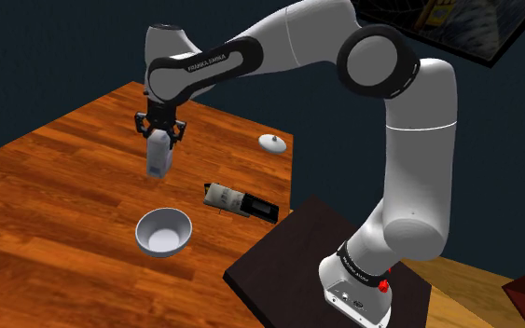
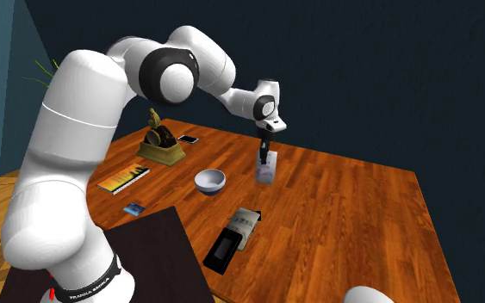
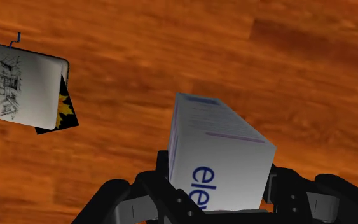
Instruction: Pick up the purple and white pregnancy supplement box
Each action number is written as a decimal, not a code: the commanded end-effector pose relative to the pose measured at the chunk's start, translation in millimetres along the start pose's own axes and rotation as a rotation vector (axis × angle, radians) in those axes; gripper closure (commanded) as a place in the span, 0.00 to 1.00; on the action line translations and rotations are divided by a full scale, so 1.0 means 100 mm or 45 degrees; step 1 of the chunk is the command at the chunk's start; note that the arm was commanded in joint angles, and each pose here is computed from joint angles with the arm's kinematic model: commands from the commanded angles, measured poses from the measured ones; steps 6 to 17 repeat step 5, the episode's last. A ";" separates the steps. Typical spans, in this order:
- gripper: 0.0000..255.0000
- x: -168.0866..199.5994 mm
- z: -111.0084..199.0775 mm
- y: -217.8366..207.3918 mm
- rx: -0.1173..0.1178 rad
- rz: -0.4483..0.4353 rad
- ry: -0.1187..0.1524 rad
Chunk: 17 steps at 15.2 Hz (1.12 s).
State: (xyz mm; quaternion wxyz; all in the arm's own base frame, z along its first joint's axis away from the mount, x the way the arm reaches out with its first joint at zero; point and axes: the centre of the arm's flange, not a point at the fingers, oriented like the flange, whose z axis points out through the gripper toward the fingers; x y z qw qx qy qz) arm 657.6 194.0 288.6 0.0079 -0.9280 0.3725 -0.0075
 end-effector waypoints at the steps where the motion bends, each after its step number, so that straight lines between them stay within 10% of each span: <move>1: 1.00 0.00 -0.12 -0.01 0.000 0.000 0.000; 17: 1.00 0.00 -0.23 -0.01 0.000 0.000 0.000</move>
